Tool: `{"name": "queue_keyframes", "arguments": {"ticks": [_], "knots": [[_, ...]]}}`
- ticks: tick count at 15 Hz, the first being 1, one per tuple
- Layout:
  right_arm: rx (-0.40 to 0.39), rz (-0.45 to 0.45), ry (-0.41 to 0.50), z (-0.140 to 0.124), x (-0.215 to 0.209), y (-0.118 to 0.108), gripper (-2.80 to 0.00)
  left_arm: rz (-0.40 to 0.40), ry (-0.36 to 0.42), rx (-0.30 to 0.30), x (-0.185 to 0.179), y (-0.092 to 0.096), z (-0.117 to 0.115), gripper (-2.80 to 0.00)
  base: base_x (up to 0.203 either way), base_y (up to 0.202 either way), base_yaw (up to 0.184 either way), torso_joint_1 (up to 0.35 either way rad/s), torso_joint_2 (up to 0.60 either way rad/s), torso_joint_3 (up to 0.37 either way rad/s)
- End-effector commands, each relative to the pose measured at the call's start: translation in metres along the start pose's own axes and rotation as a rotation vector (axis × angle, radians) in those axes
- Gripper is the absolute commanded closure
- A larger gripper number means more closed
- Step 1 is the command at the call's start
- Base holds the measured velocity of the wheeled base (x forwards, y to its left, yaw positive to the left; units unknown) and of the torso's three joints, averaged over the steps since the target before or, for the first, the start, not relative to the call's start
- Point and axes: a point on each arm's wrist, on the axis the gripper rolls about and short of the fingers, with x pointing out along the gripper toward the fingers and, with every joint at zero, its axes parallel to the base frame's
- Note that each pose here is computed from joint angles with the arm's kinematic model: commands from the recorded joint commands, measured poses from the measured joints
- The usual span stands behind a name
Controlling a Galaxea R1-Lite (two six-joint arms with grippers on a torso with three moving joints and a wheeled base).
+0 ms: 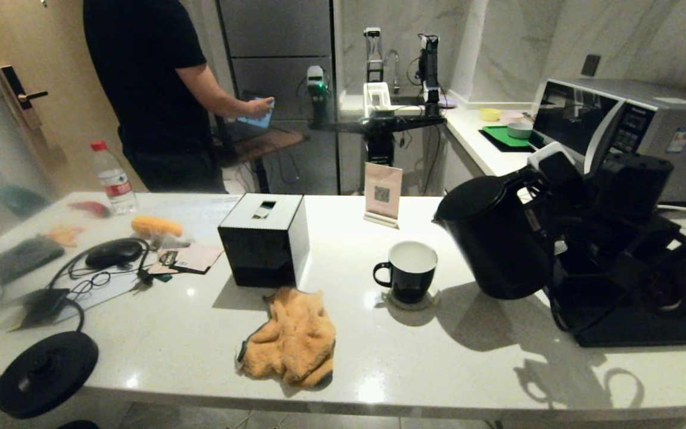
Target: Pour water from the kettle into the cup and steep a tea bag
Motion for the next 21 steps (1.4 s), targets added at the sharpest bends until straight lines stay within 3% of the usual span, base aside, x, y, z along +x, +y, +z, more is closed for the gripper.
{"name": "queue_keyframes", "arguments": {"ticks": [1,7,21], "knots": [[-0.01,0.003,-0.015,0.0035,-0.0008,0.0018,0.0,0.0,0.001,-0.001,0.0001,0.0,0.0,0.0,0.0,0.0,0.0,0.0,0.0,0.0],[-0.083,0.042,-0.094,0.0076,-0.0013,0.0003,0.0,0.0,0.001,-0.001,0.0001,0.0,0.0,0.0,0.0,0.0,0.0,0.0,0.0,0.0],[-0.154,0.081,-0.121,0.0049,-0.001,0.0065,0.0,-0.001,0.001,-0.001,0.0001,0.0,0.0,0.0,0.0,0.0,0.0,0.0,0.0,0.0]]}}
